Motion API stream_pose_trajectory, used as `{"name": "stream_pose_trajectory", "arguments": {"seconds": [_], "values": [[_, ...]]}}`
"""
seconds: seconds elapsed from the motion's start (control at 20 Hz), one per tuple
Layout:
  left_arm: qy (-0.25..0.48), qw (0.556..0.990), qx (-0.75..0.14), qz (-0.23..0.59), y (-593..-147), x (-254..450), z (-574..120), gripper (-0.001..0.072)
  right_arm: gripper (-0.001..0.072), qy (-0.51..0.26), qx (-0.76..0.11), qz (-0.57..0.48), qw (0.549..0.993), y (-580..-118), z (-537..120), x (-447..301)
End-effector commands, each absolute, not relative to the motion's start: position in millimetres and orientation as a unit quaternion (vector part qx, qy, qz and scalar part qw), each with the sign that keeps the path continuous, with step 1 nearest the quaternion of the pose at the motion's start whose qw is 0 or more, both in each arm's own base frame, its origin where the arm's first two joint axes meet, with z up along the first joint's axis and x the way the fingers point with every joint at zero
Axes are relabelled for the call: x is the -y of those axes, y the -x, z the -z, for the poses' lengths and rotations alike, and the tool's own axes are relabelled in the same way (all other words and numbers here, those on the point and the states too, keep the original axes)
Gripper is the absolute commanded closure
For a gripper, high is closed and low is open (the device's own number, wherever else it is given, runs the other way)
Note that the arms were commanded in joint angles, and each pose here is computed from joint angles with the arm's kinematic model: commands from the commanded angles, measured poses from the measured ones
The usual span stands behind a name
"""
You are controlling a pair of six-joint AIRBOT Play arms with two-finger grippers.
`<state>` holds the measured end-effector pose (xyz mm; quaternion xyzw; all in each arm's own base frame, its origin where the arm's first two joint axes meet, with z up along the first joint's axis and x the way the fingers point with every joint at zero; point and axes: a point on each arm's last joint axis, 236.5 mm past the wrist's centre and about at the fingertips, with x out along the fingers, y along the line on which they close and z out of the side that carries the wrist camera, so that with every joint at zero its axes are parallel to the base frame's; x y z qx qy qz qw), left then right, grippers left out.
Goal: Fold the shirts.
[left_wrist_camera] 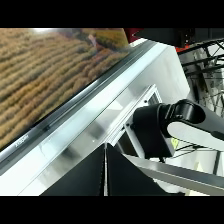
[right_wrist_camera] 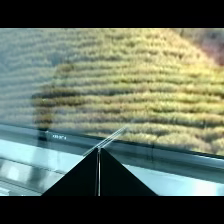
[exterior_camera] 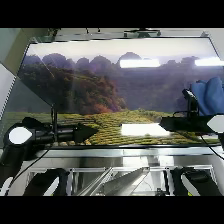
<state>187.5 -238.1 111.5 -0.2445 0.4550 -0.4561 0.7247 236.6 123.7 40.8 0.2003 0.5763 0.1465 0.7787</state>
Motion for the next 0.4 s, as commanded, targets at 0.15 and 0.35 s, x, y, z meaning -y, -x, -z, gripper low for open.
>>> {"name": "stream_pose_trajectory", "arguments": {"seconds": [0.15,0.35], "values": [[0.246,0.744,-0.433,0.445,-179.9,235.0,-106.7,0.0683,0.0695,-0.199,-0.595,-0.151,0.764,-224.2,-29.6,-127.5],[0.245,0.746,-0.429,0.447,-179.1,234.7,-109.1,0.0684,0.0695,-0.199,-0.595,-0.151,0.764,-224.2,-29.6,-127.5]]}}
